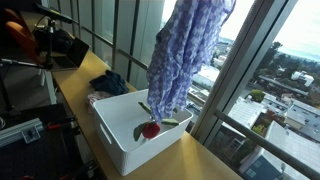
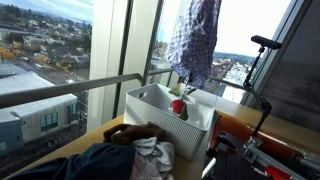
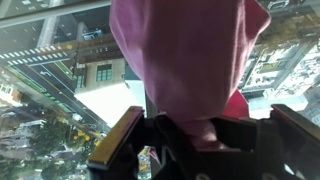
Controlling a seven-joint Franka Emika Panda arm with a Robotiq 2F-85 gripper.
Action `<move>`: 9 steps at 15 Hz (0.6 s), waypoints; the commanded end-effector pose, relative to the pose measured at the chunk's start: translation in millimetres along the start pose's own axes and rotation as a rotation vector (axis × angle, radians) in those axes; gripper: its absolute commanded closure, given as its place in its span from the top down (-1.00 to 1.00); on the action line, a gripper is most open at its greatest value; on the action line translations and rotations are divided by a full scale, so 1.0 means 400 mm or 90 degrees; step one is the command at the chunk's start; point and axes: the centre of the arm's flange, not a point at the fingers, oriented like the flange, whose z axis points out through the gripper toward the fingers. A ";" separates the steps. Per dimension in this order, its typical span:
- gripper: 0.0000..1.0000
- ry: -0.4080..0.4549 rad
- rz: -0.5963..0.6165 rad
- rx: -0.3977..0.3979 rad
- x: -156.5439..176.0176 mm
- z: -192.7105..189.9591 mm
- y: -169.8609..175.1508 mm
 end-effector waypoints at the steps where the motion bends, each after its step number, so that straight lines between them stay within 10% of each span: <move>1: -1.00 -0.032 -0.009 0.019 -0.039 0.071 -0.016; 9: -1.00 -0.136 -0.036 0.061 -0.194 0.280 -0.166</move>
